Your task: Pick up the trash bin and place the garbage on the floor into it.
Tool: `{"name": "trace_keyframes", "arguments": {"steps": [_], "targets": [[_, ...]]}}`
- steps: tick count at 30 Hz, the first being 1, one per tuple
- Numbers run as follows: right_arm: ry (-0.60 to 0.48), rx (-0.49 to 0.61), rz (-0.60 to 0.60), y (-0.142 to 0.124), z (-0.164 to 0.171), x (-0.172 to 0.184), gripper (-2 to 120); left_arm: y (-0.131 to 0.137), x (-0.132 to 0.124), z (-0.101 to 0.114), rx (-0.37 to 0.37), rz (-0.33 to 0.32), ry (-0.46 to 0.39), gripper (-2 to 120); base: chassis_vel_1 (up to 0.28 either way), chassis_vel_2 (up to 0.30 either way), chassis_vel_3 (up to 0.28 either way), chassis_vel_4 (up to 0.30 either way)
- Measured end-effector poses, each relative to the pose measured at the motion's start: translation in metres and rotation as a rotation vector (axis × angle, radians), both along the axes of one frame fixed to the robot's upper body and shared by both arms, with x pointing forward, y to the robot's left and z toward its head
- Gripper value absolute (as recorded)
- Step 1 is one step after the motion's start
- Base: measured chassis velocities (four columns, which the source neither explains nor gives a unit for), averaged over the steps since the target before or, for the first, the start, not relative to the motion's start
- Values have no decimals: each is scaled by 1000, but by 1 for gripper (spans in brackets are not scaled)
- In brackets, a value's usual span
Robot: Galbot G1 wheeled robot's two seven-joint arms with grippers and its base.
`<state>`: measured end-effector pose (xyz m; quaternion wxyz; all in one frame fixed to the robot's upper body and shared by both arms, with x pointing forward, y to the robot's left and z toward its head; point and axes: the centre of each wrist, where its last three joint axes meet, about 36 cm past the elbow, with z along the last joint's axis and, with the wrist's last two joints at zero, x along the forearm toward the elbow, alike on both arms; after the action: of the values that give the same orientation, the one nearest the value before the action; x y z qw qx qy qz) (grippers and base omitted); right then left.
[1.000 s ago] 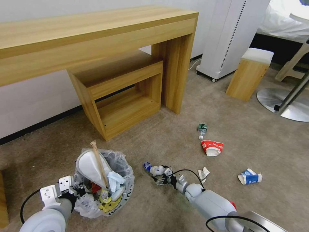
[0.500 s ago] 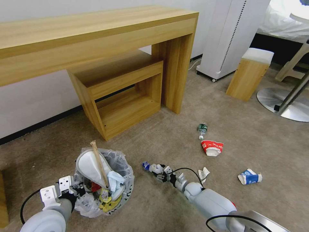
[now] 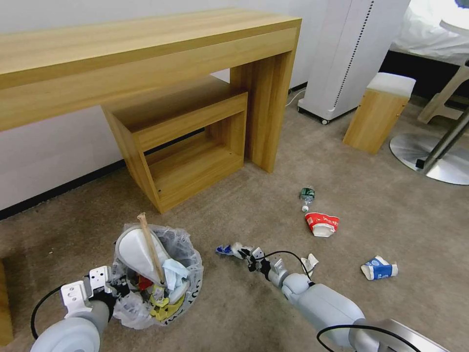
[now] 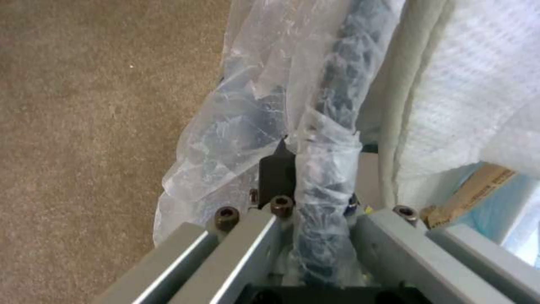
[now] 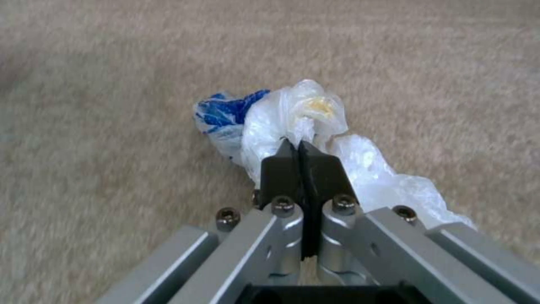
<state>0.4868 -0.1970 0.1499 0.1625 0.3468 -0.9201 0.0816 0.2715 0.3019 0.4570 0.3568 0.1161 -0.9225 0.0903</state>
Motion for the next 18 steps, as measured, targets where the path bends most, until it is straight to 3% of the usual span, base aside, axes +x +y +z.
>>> {"name": "trace_keyframes", "arguments": {"steps": [18], "targets": [[-38, 49, -40, 0, 17, 4, 0, 0, -1, 3, 14, -4, -17, 0, 0, 0, 0, 0]]}}
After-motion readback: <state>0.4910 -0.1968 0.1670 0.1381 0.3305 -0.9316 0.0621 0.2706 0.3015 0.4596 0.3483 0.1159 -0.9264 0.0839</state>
